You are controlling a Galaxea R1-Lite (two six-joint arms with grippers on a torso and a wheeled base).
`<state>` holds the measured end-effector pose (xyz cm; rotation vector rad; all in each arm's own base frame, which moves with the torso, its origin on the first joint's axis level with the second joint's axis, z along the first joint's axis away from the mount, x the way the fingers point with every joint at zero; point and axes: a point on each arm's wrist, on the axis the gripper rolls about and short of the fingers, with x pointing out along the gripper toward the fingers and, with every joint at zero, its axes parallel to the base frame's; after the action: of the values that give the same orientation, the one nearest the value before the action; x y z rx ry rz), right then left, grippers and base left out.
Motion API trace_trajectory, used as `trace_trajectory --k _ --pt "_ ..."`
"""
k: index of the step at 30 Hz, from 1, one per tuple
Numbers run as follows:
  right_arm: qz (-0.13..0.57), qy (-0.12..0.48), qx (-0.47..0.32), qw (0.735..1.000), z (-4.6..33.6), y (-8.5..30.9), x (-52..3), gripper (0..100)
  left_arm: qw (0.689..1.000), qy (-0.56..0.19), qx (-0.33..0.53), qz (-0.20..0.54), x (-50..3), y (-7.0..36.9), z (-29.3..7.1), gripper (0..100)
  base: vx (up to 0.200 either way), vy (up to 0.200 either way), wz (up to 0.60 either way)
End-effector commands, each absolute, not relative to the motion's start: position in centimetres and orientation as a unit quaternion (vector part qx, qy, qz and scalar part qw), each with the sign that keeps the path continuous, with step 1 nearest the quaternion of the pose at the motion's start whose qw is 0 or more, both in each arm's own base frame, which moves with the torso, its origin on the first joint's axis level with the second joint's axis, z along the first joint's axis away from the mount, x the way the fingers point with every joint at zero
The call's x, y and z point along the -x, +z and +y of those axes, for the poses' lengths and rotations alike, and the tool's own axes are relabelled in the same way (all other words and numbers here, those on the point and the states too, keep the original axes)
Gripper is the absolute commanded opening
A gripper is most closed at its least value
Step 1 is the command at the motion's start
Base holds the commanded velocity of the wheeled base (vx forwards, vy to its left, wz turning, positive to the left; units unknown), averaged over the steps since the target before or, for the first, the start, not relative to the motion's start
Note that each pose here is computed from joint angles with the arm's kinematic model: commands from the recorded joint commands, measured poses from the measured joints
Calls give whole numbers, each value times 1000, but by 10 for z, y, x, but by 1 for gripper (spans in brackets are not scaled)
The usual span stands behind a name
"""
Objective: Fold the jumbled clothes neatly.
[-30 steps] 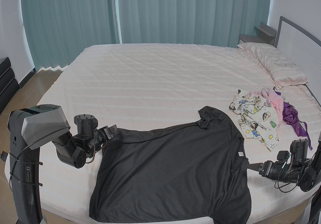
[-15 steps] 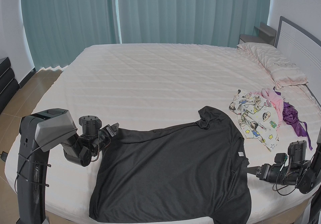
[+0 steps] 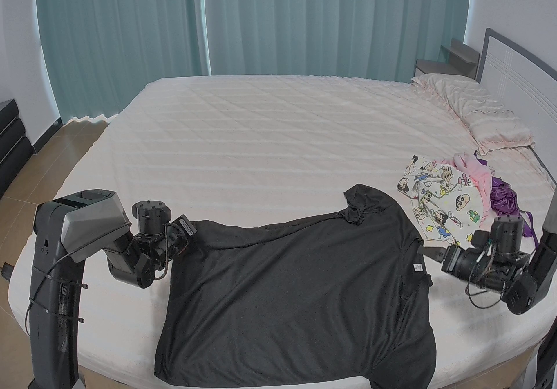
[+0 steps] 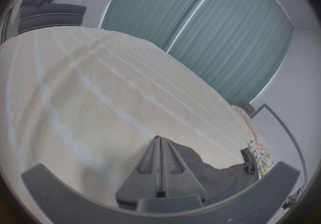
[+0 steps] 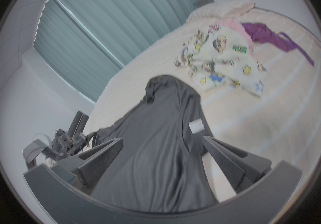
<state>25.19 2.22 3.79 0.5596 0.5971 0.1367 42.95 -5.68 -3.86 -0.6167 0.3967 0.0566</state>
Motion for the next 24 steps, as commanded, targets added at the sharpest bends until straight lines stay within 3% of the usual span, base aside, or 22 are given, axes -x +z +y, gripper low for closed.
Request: trace_trajectory --k 1,7,17,24 --pt "240 51 -262 933 53 38 -308 100 933 39 322 158 -435 -23 -43 0 0 0 0" --pt "237 38 -265 934 81 23 -367 100 934 51 327 132 -443 -17 -36 0 0 0 0" --pt "240 9 -393 888 103 23 -432 100 936 65 329 103 -449 -22 -26 0 0 0 0" --pt "268 22 -395 878 134 14 -446 100 932 68 338 110 -448 -28 -28 0 0 0 0"
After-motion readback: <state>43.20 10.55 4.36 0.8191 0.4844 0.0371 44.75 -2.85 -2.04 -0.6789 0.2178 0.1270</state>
